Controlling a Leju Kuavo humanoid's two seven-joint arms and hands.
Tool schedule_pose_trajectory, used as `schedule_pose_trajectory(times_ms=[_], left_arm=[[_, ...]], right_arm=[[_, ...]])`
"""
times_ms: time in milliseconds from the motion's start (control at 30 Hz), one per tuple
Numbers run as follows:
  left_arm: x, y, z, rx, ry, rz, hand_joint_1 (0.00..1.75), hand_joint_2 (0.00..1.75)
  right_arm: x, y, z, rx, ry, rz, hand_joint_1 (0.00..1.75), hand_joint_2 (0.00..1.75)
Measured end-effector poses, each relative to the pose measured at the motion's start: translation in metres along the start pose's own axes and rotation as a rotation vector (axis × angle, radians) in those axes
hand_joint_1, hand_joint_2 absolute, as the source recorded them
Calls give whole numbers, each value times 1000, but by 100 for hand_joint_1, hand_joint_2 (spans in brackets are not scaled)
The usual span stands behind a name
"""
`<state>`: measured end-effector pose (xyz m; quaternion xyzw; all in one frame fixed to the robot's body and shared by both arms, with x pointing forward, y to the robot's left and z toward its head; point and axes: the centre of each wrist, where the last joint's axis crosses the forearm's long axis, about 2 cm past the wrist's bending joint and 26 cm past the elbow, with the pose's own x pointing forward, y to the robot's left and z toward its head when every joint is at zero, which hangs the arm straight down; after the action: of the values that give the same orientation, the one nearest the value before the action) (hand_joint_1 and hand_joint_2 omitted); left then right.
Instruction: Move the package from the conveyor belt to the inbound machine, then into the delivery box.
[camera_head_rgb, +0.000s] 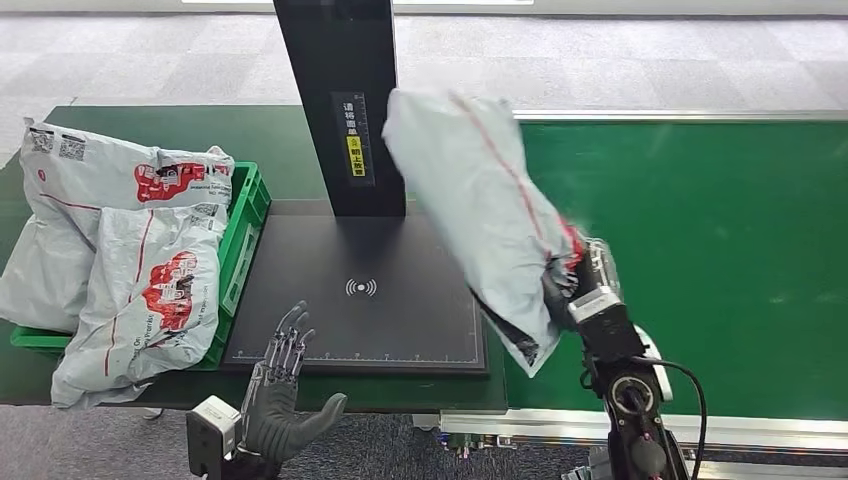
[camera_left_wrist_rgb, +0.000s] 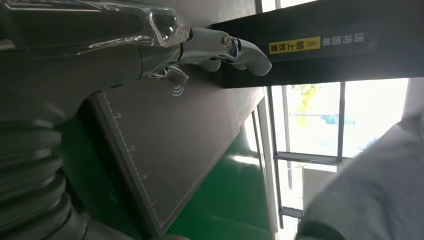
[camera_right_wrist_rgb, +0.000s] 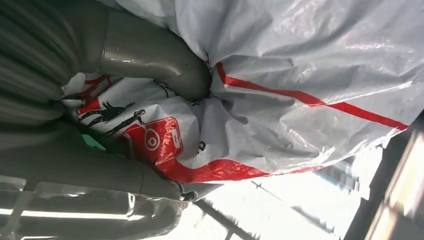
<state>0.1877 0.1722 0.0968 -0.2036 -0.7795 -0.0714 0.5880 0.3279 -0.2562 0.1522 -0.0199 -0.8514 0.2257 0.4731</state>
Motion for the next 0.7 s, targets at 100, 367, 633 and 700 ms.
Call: schedule_pose_trajectory(times_ms=[100, 367, 633, 700], left_arm=[[-1, 2, -2, -22, -3, 4, 0, 175], [-5, 5, 1, -19, 3, 2, 0, 175], [-6, 7, 5, -18, 12, 1, 0, 175], [-6, 7, 5, -19, 13, -1, 0, 175]], right_arm=[[-4, 17, -11, 226, -1, -16, 175, 175], [-22, 33, -15, 473, 56, 22, 175, 175], [-31, 31, -20, 528, 88, 66, 175, 175], [-32, 30, -20, 534, 93, 72, 175, 175]])
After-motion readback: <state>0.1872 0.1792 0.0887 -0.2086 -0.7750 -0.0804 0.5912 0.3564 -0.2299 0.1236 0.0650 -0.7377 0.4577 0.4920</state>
